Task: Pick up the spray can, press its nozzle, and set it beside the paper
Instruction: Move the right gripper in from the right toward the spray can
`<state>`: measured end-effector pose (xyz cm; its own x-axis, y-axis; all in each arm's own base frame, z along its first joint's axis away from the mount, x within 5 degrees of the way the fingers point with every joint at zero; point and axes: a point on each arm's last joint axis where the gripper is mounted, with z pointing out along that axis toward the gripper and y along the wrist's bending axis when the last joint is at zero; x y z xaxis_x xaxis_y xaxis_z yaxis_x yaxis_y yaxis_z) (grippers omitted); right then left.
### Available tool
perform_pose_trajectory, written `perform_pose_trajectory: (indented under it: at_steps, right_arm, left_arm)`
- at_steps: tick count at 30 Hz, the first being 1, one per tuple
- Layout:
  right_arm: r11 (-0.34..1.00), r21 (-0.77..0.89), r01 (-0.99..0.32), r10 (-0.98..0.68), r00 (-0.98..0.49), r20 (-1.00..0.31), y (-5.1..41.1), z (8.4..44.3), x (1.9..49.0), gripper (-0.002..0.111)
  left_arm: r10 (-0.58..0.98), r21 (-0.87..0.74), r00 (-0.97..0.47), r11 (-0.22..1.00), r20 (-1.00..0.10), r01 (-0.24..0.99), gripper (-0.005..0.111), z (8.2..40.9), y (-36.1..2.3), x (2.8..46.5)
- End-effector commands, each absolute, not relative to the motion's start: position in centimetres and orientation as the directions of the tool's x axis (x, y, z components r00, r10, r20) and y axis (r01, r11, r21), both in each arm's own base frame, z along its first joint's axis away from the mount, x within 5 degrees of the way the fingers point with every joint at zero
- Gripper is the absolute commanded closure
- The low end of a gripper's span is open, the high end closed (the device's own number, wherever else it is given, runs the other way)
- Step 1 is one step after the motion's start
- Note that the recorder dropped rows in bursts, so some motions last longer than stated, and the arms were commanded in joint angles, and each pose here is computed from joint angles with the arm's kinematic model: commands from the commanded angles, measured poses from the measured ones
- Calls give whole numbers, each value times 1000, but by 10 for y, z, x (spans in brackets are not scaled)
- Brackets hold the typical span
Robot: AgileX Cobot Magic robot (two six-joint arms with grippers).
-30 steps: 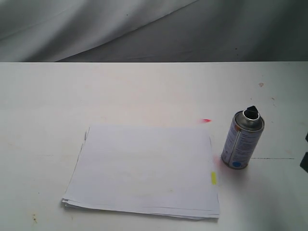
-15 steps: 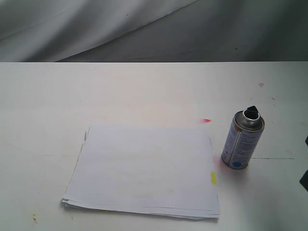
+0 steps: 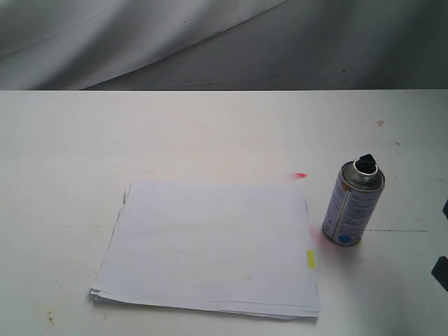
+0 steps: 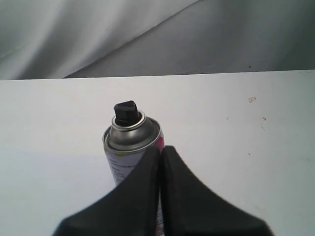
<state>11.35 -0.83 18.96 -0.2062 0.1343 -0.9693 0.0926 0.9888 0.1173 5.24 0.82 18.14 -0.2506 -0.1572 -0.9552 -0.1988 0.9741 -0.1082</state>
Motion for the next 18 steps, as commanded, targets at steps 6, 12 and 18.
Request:
perform_pose_trajectory:
  at_steps: [6, 12, 18]
  right_arm:
    - [996, 76, 43, 79, -74, -994, -6, 202, 115, 108]
    - [995, 76, 58, 82, -124, -989, -7, 213, 123, 108]
    - [996, 73, 52, 75, -40, -996, -9, 246, 137, 108]
  left_arm:
    - [-153, -106, -249, 976, -957, -193, 107, 181, 8, 52]
    - [-153, -106, -249, 976, -957, -193, 107, 181, 8, 52]
    - [-153, -106, -249, 976, -957, -193, 107, 181, 8, 52]
